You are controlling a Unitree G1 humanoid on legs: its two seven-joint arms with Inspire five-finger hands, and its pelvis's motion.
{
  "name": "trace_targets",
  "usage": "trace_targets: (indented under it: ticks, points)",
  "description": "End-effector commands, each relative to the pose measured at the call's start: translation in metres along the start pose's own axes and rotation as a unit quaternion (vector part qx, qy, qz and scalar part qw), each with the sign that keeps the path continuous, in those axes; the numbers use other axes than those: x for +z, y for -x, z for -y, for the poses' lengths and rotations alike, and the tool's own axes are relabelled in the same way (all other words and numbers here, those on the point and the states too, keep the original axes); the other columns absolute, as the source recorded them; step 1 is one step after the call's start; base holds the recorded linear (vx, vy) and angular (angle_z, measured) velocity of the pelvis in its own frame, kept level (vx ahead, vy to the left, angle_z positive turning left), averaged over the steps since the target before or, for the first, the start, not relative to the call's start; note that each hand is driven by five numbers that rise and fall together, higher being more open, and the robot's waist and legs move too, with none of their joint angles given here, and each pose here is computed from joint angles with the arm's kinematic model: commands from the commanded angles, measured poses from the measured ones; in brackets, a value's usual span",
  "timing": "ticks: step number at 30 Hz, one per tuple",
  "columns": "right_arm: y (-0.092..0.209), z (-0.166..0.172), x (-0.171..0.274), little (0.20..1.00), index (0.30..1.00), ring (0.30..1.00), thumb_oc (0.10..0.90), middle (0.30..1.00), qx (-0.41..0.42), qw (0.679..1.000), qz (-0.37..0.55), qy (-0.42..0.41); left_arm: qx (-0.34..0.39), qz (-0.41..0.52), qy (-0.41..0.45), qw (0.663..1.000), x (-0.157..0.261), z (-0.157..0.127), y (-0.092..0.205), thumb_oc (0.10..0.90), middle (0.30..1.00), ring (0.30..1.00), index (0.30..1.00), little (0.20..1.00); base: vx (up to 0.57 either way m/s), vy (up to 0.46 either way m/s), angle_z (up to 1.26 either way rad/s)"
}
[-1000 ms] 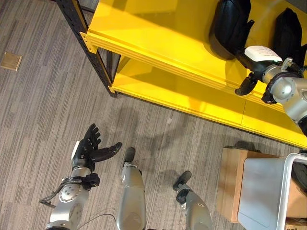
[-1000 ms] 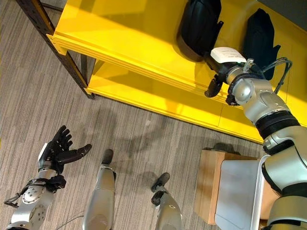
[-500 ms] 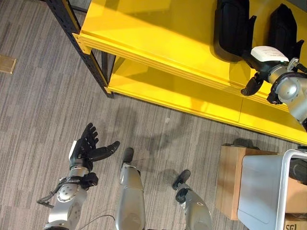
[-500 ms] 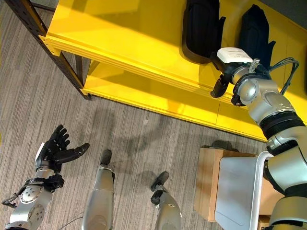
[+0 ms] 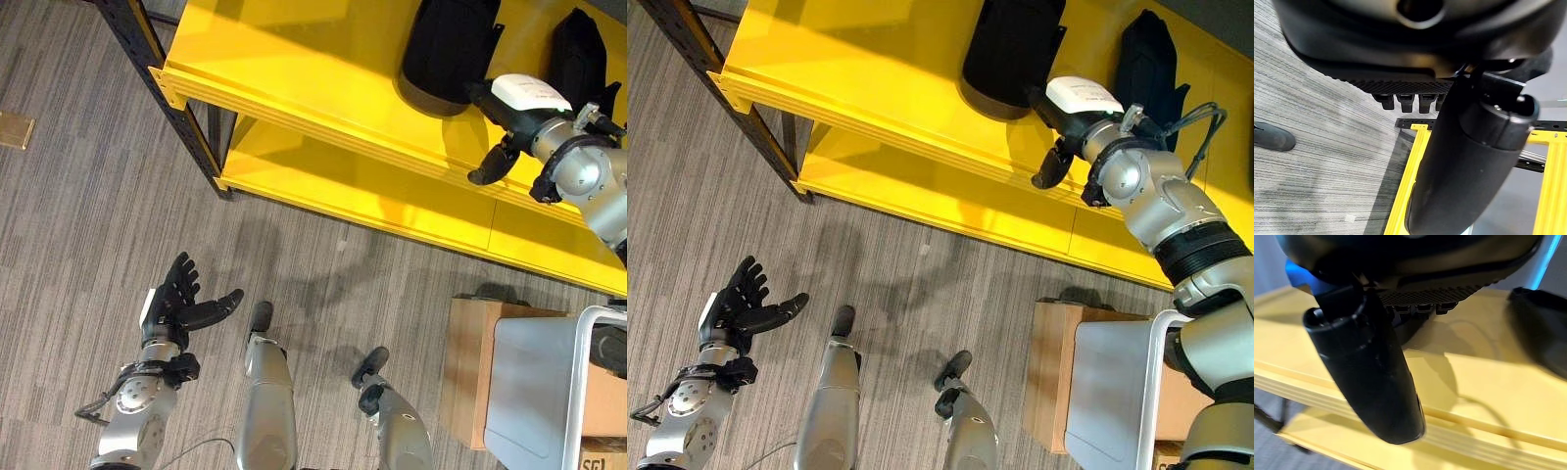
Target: Move parts from the plastic box to the shelf.
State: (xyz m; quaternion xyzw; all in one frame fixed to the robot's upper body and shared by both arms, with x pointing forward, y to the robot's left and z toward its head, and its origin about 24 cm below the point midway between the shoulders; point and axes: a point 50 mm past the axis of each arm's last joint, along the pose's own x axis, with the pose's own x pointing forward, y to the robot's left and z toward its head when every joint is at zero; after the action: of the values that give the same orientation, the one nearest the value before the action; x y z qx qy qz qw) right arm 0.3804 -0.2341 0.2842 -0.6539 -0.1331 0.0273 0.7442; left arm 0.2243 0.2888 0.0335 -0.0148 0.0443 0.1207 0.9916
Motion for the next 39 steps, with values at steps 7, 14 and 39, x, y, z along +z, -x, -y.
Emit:
trace_targets:
  ticks: [7,14,39]
  points:
    - [0.004,0.054,0.005,1.000,1.000,1.000,0.900,1.000,-0.113,0.993,0.013,-0.028,0.002,0.092,-0.018,0.996,0.036,-0.011,0.001,0.900,1.000,1.000,1.000,1.000,0.01,-0.007,0.01]
    - [0.007,0.060,-0.002,1.000,1.000,1.000,0.900,1.000,-0.125,0.992,-0.003,-0.022,0.008,0.090,-0.018,0.996,0.035,-0.013,0.001,0.900,1.000,1.000,1.000,1.000,0.00,0.000,0.00]
    - [0.022,0.068,-0.016,1.000,1.000,1.000,0.900,1.000,-0.137,0.990,-0.014,-0.024,0.007,0.087,-0.024,0.996,0.034,-0.013,0.001,0.900,1.000,1.000,1.000,1.000,-0.01,0.005,-0.01]
